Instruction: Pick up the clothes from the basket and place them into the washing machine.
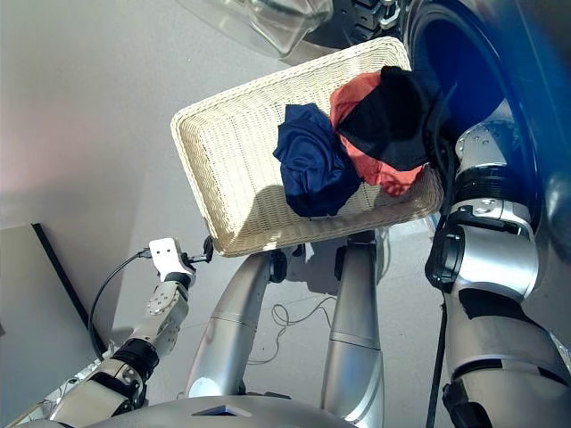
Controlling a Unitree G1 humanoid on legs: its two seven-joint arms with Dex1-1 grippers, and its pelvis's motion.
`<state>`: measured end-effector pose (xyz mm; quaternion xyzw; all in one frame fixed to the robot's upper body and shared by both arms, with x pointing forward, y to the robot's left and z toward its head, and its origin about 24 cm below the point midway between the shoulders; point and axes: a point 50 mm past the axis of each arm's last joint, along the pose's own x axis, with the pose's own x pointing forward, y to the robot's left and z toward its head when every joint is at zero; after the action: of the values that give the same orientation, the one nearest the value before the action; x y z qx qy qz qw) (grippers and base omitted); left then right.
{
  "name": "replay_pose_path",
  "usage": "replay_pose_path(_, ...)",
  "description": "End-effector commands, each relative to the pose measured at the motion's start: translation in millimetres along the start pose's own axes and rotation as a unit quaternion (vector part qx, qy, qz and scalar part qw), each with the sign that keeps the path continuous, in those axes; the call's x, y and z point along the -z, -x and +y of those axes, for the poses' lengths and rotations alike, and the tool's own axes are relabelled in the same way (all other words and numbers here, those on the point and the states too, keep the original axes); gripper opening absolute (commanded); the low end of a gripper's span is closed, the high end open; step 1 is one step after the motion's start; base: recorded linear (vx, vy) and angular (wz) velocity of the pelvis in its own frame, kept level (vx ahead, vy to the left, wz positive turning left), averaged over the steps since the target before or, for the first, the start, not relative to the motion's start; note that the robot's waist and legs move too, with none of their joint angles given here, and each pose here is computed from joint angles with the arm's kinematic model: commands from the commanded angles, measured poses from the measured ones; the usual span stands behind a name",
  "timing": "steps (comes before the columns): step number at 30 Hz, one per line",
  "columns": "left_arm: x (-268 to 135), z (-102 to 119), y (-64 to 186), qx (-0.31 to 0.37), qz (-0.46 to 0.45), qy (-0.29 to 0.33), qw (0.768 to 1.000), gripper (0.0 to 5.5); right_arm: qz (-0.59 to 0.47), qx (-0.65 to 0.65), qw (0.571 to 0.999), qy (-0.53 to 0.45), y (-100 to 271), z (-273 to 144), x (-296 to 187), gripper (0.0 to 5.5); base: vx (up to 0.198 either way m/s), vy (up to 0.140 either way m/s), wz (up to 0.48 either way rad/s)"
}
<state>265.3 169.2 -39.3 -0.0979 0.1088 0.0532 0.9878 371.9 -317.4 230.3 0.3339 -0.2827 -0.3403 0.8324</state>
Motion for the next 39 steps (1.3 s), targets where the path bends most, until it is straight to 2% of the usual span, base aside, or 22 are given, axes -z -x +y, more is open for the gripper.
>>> replay_pose_path(1,-31,-13,-6,0.055,-0.078,0.006,0.995,5.50,0.034,-0.099,0.992,0.073,19,6,25,5.50,-0.041,-0.064,0.071)
replay_pose_path(2,-36,-14,-6,0.064,-0.086,0.005,0.994,5.50,0.057,-0.119,0.985,0.109,25,3,38,5.50,-0.038,-0.063,0.124)
replay_pose_path(8,-63,-30,-10,0.111,-0.129,0.027,0.985,5.50,0.116,-0.231,0.950,0.174,67,12,77,5.50,-0.006,-0.009,0.020)
replay_pose_path(16,-87,-62,-33,0.146,-0.141,0.025,0.979,5.50,0.155,-0.394,0.869,0.256,125,14,108,5.50,0.000,0.000,0.000)
replay_pose_path(22,-90,-79,-49,0.140,-0.118,0.008,0.983,5.50,0.110,-0.526,0.785,0.307,163,37,109,5.50,0.000,0.000,0.000)
replay_pose_path(25,-96,-87,-55,0.147,-0.118,-0.016,0.982,5.50,0.063,-0.558,0.762,0.322,174,46,101,5.50,0.000,0.000,0.000)
replay_pose_path(30,-95,-86,-64,0.139,-0.095,-0.062,0.984,5.50,0.034,-0.576,0.752,0.320,184,53,96,5.50,0.000,0.000,0.000)
replay_pose_path(34,-97,-86,-68,0.135,-0.088,-0.071,0.984,5.50,0.033,-0.585,0.746,0.318,194,54,100,5.50,0.000,0.000,0.000)
replay_pose_path(39,-105,-87,-73,0.138,-0.095,-0.120,0.979,5.50,0.021,-0.608,0.729,0.313,206,57,97,5.50,-0.003,0.026,-0.138)
